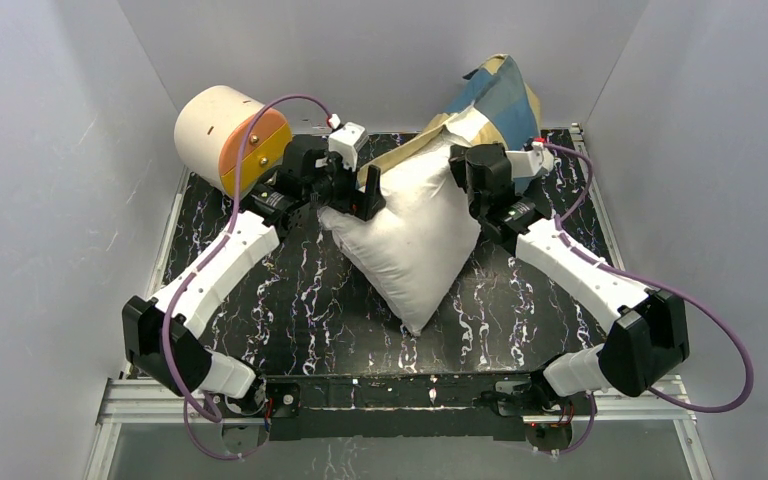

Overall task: Put the pillow into the pillowcase
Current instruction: Stuff the pillow into the pillowcase.

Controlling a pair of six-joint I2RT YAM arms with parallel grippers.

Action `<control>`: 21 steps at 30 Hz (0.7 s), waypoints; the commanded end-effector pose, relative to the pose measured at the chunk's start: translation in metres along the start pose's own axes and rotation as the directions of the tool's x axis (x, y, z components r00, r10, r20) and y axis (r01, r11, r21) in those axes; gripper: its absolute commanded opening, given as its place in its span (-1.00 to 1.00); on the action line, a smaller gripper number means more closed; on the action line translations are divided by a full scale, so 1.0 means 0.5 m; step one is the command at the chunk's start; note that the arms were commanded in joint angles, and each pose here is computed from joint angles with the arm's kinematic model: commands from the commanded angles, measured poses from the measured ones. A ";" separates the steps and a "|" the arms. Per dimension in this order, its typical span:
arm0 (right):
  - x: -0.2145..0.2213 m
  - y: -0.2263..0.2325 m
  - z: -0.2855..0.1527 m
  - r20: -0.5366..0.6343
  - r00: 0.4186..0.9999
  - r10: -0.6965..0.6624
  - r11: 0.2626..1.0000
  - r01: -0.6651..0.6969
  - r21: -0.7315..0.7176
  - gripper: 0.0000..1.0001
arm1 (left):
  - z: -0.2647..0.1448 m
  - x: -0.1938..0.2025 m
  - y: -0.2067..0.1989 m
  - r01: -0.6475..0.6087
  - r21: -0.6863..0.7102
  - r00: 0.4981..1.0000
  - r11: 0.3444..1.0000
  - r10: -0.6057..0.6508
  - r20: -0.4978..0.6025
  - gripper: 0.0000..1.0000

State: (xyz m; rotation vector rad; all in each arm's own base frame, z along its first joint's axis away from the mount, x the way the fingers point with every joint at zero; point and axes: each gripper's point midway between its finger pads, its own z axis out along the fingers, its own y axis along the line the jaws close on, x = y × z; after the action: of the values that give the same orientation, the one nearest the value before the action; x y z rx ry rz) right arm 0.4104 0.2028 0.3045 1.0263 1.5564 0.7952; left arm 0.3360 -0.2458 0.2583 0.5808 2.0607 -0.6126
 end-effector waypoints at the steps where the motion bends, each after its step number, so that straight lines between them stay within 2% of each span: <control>1: -0.128 0.205 -0.081 0.049 0.963 0.267 0.917 -0.238 -0.320 -0.97 | 0.003 -0.058 0.051 -0.099 -0.128 0.993 0.987 0.106 0.049 0.74; 9: -0.122 0.191 -0.065 0.023 0.971 0.239 0.924 -0.220 -0.311 -0.97 | -0.002 -0.131 -0.004 -0.151 0.003 0.979 0.989 0.149 0.137 0.83; 14: -0.122 0.186 -0.061 0.013 0.978 0.208 0.931 -0.194 -0.310 -0.97 | -0.011 -0.189 -0.007 -0.168 -0.001 0.966 0.986 0.165 0.198 0.83; 17: -0.117 0.179 -0.059 -0.004 0.981 0.194 0.934 -0.185 -0.306 -0.97 | -0.006 -0.211 -0.005 -0.172 -0.001 0.967 0.985 0.169 0.190 0.76; 19: -0.113 0.171 -0.059 -0.012 0.981 0.192 0.935 -0.186 -0.301 -0.97 | -0.011 -0.223 0.016 -0.143 -0.068 0.970 0.987 0.153 0.190 0.67; 21: -0.110 0.164 -0.059 -0.019 0.981 0.192 0.936 -0.189 -0.297 -0.97 | -0.016 -0.229 0.019 -0.140 -0.082 0.966 0.987 0.154 0.210 0.70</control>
State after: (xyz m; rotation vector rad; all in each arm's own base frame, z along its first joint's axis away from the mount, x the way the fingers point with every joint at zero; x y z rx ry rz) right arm 0.4152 0.1934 0.3060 1.0000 1.5864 0.8532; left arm 0.3908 -0.2647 0.3415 0.6414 1.8282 -0.5439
